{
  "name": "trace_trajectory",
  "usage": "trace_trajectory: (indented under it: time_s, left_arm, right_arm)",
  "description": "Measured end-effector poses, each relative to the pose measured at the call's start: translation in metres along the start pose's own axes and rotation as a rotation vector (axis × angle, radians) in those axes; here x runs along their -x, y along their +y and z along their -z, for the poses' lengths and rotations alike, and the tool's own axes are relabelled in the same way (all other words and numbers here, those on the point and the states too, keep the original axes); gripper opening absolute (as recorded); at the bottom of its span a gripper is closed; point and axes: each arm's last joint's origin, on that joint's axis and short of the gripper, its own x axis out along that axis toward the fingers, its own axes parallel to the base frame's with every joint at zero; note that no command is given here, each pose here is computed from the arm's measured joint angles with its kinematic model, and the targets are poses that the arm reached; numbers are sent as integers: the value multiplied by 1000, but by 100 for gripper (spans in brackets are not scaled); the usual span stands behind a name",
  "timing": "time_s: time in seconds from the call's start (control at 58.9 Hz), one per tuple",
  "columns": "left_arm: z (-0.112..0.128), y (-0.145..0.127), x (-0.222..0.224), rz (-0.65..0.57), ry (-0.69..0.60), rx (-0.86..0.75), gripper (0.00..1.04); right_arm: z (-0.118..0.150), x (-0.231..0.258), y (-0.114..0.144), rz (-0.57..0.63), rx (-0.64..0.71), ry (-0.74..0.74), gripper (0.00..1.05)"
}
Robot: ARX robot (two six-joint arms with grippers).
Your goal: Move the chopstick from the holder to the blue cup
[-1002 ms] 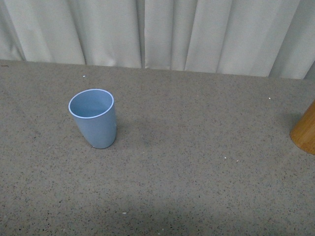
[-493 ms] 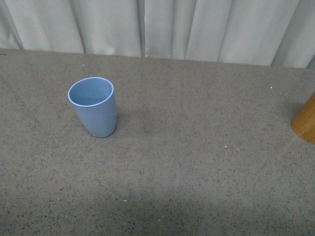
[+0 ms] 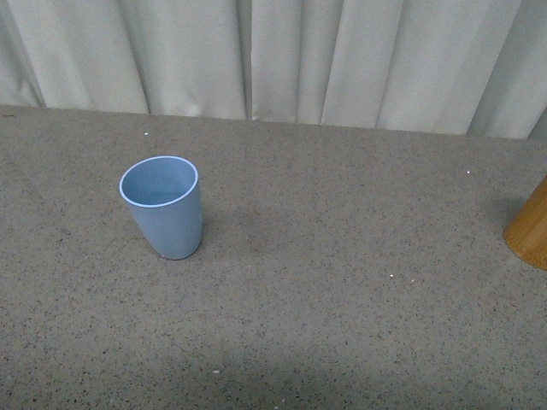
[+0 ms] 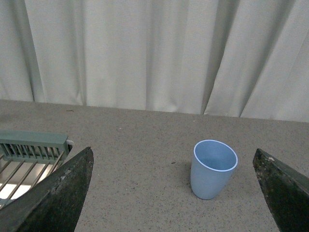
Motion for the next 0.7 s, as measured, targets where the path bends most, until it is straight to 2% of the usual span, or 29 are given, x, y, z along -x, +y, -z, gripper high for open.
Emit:
trace_trajectory:
  time_s: [0.357,0.442,0.493,0.594,0.696]
  left_arm:
    - [0,0,0,0,0,0,98]
    - [3,1,-1,157,245,238,98]
    - [12,2,-5,140,398,492,98]
    - [9,-4,-17,100,423,669,98]
    - [-3,-14,-40,92,394,708,98]
  right_arm:
    - [0,0,0,0,0,0,95]
    - [0,0,0,0,0,0,95]
    - [0,0,0,0,0,0,95]
    - [0,0,0,2,0,0,95]
    - [0,0,0,1,0,0,95]
